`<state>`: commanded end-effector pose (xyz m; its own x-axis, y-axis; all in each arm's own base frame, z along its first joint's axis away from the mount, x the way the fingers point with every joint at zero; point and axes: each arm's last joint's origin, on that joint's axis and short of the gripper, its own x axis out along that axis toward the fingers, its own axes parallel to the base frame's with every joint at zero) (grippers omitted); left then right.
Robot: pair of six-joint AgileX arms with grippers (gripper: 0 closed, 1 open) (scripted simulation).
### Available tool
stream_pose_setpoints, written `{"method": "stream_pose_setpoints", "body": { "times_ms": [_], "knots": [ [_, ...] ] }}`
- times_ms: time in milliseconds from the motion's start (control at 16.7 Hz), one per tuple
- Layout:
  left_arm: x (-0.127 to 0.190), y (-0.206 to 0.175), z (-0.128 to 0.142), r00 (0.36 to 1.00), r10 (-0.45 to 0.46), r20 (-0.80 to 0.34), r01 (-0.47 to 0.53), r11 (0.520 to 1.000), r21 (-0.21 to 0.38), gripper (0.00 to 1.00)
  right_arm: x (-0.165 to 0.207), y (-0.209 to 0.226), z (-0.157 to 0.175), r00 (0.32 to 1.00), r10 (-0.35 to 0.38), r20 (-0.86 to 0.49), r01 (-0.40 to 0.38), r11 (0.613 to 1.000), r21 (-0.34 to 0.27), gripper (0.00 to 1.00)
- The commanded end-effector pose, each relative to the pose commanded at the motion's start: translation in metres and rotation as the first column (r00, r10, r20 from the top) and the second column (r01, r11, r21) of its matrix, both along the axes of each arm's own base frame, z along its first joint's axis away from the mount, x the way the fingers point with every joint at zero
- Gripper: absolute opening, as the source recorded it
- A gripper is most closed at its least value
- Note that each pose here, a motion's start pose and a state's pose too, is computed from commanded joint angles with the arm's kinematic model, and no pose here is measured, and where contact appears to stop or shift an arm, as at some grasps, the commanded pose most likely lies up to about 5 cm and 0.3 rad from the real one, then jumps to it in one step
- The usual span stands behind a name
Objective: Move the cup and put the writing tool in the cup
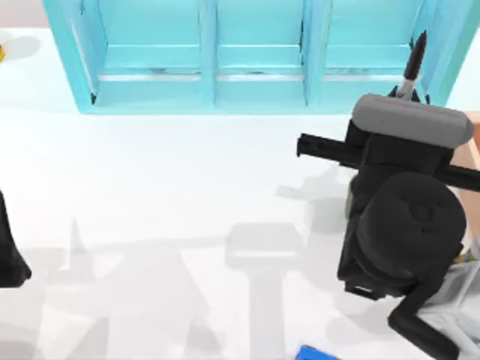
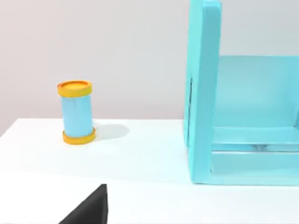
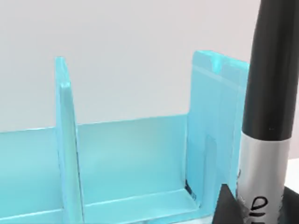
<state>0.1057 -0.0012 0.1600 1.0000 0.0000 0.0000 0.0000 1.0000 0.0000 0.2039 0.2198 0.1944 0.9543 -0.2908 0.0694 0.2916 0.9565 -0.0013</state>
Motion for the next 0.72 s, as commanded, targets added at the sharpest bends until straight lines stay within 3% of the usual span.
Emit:
{"method": "stream_pose_setpoints", "body": {
  "times_ms": [660, 720],
  "knots": [
    [0.0, 0.0, 0.0, 1.0, 0.0, 0.0, 0.0, 1.0, 0.0, 1.0, 0.019, -0.007, -0.009, 1.0, 0.002, 0.0, -0.002, 1.0, 0.002, 0.0],
    [0.0, 0.0, 0.0, 1.0, 0.0, 0.0, 0.0, 1.0, 0.0, 1.0, 0.019, -0.007, -0.009, 1.0, 0.002, 0.0, -0.002, 1.0, 0.002, 0.08]
  ]
}}
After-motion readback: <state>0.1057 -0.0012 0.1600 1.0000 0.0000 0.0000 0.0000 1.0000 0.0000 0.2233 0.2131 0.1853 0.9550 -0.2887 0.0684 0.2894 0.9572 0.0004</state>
